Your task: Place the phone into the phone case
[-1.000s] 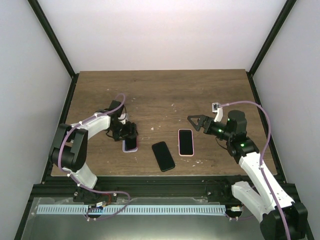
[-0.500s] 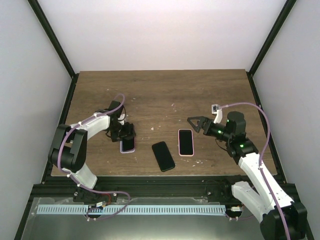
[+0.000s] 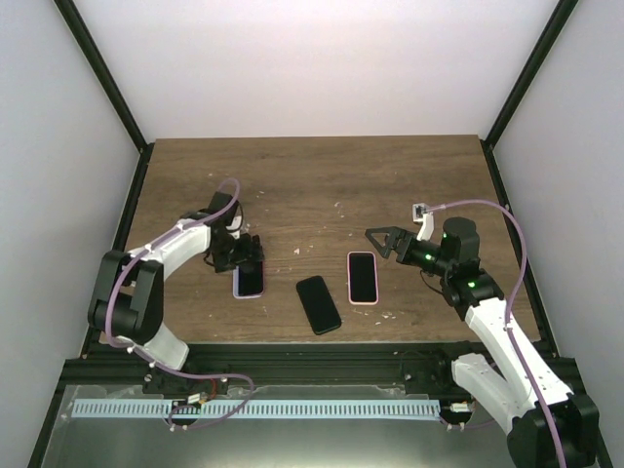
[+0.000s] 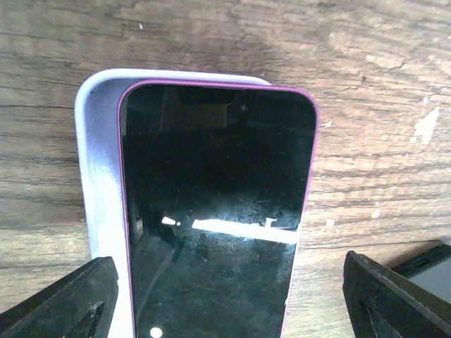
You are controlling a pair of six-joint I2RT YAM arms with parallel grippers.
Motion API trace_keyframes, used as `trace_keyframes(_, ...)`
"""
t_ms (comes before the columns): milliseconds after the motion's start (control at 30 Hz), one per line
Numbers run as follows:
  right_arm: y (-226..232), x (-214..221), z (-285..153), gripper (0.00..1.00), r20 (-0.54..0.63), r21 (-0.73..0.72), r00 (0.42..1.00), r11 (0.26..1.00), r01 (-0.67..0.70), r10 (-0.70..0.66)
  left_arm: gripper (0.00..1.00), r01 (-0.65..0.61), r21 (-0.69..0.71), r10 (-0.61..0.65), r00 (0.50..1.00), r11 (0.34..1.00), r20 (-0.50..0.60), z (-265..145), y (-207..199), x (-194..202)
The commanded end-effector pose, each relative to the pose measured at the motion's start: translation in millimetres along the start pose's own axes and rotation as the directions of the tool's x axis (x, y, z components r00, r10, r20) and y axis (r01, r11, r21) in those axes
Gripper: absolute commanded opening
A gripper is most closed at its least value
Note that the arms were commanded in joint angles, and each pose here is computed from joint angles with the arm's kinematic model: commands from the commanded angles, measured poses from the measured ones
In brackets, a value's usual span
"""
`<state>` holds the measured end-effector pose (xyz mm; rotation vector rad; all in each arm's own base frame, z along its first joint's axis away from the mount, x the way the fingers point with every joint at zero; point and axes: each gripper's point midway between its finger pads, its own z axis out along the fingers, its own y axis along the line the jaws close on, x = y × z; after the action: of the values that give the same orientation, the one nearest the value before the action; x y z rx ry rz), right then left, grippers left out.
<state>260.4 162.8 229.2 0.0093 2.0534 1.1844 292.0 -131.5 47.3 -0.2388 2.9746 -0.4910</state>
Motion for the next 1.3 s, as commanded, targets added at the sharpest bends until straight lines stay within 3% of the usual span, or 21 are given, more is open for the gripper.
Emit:
trace_keyframes(0, 1, -4, -1, 1.00, 0.019, 0.002, 1.000, 1.000, -0.013, 0.013, 0.87, 0.010, 0.004, -0.010, 0.996, 1.000, 0.084, -22, -1, -15)
trace_keyframes(267, -11, 11, 16, 0.96, -0.072, -0.003, 0.995, 0.998, -0.069, 0.069, 0.76, 0.099, 0.052, -0.106, 0.983, 0.994, 0.151, -28, 31, -25)
trace_keyframes(600, -10, 30, 37, 0.68, -0.145, 0.001, 0.987, 0.997, -0.072, 0.072, 0.77, 0.114, 0.158, -0.128, 0.988, 0.981, 0.082, 0, 26, -10)
trace_keyframes(833, -9, 47, 56, 0.52, -0.198, 0.014, 0.977, 0.997, -0.080, 0.081, 0.71, 0.104, 0.248, -0.120, 0.992, 0.963, 0.049, 9, 10, -2)
trace_keyframes(1267, 2, 73, 107, 0.46, -0.307, 0.013, 0.951, 1.000, -0.022, 0.025, 0.65, 0.035, 0.350, -0.048, 0.998, 0.936, 0.030, 17, -30, 8)
